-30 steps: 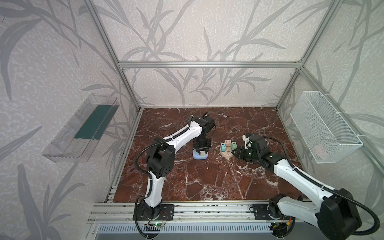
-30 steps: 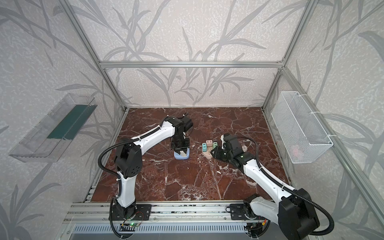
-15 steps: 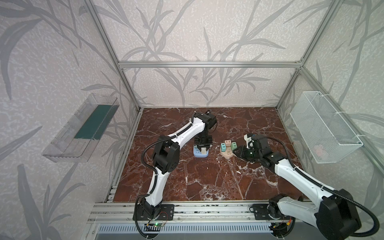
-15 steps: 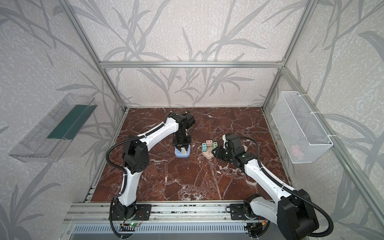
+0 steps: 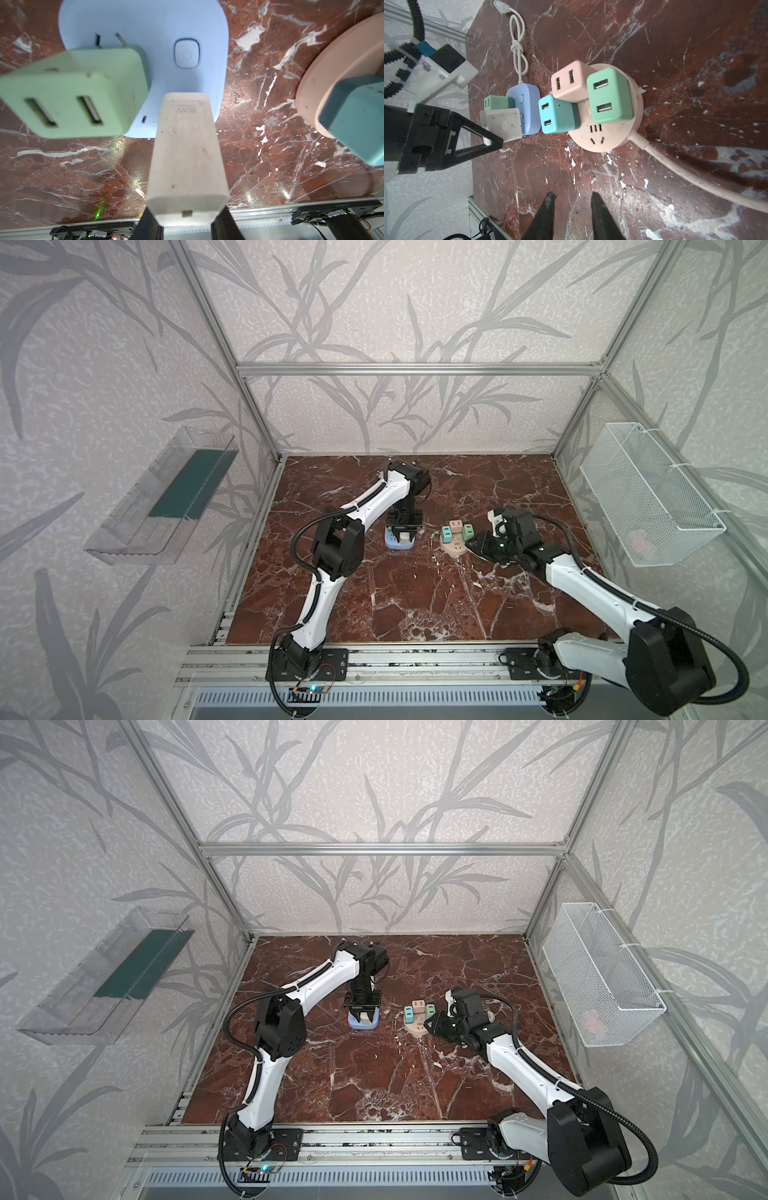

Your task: Insert the plug

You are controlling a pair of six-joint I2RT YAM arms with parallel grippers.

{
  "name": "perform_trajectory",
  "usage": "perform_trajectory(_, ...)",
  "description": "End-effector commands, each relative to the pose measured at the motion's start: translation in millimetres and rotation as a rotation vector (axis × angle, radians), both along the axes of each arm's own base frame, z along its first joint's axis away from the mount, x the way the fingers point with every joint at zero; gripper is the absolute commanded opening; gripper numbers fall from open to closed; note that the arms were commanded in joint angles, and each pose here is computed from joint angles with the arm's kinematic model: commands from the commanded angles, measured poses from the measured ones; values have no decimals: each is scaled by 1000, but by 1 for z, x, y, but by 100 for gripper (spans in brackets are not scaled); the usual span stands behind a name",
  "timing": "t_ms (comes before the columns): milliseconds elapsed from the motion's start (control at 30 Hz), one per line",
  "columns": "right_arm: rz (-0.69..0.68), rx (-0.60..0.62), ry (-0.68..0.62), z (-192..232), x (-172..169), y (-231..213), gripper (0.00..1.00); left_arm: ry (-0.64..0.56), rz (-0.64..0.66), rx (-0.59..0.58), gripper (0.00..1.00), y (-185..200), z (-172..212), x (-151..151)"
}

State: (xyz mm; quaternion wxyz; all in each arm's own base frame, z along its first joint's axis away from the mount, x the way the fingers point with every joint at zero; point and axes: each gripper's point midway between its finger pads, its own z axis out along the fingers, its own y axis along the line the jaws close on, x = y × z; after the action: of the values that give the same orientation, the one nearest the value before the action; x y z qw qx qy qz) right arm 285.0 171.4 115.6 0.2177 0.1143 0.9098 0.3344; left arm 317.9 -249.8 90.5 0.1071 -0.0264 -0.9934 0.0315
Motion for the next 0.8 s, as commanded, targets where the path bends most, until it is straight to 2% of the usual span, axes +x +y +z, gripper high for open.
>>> perform_trajectory(0, 9, 17, 0, -1, 1, 2, 31, 93, -40, 54, 0, 9, -20, -14)
perform_trajectory(167, 11, 24, 2, 0, -1, 3, 31, 88, -46, 52, 0, 9, -23, -10)
perform_trajectory(533, 18, 8, -18, 23, -11, -2, 33, -15, -31, 0, 0, 4, -15, 2)
perform_trajectory(600, 18, 5, -24, 28, -12, -2, 36, -36, -29, -10, 12, 3, -11, 4)
perform_trajectory(767, 26, -9, -42, 41, -13, -1, 42, -79, -23, -32, 30, 0, -6, 9)
